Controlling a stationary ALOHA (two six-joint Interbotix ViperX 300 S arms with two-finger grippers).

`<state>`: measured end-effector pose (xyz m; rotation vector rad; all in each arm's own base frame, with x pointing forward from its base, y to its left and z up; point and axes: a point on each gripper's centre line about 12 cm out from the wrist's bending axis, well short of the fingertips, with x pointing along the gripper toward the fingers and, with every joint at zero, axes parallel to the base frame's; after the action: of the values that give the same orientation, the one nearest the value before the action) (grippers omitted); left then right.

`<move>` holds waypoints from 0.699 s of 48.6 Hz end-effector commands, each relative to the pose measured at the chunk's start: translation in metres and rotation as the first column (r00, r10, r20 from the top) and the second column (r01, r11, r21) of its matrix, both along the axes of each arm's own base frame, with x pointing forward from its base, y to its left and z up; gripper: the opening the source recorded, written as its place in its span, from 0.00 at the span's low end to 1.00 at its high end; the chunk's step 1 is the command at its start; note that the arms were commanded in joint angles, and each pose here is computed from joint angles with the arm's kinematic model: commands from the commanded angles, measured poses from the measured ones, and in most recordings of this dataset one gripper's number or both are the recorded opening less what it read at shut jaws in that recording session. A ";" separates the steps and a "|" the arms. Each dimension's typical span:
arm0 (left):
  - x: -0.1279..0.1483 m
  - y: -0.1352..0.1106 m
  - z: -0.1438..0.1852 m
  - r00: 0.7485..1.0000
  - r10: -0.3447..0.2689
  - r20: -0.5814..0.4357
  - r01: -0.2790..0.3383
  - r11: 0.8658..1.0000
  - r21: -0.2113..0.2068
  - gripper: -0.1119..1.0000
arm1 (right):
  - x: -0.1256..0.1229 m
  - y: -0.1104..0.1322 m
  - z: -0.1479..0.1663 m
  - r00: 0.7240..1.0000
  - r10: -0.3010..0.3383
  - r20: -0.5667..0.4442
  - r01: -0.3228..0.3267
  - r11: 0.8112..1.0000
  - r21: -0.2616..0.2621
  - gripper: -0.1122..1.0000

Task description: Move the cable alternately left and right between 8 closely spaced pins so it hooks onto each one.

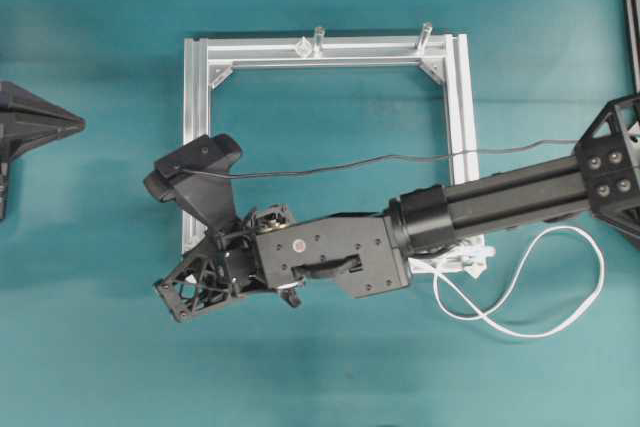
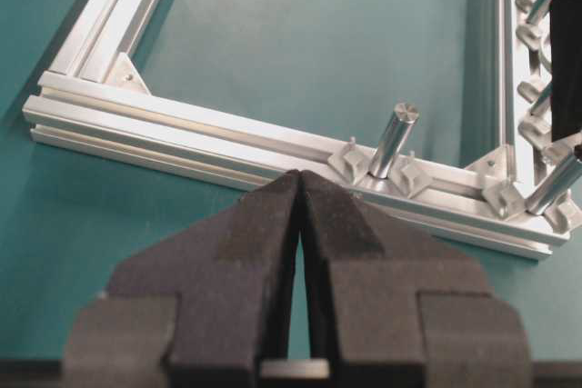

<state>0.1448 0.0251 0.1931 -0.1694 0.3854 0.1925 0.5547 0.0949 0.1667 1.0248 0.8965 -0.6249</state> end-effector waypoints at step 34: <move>0.001 0.000 0.000 1.000 0.005 0.016 -0.005 1.000 -0.011 0.13 | -0.001 0.029 0.026 0.997 0.055 0.058 -0.056 0.998 0.010 0.24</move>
<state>0.1439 0.0249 0.1884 -0.1768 0.3863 0.1939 0.5538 0.1044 0.1683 1.0154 0.9015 -0.6063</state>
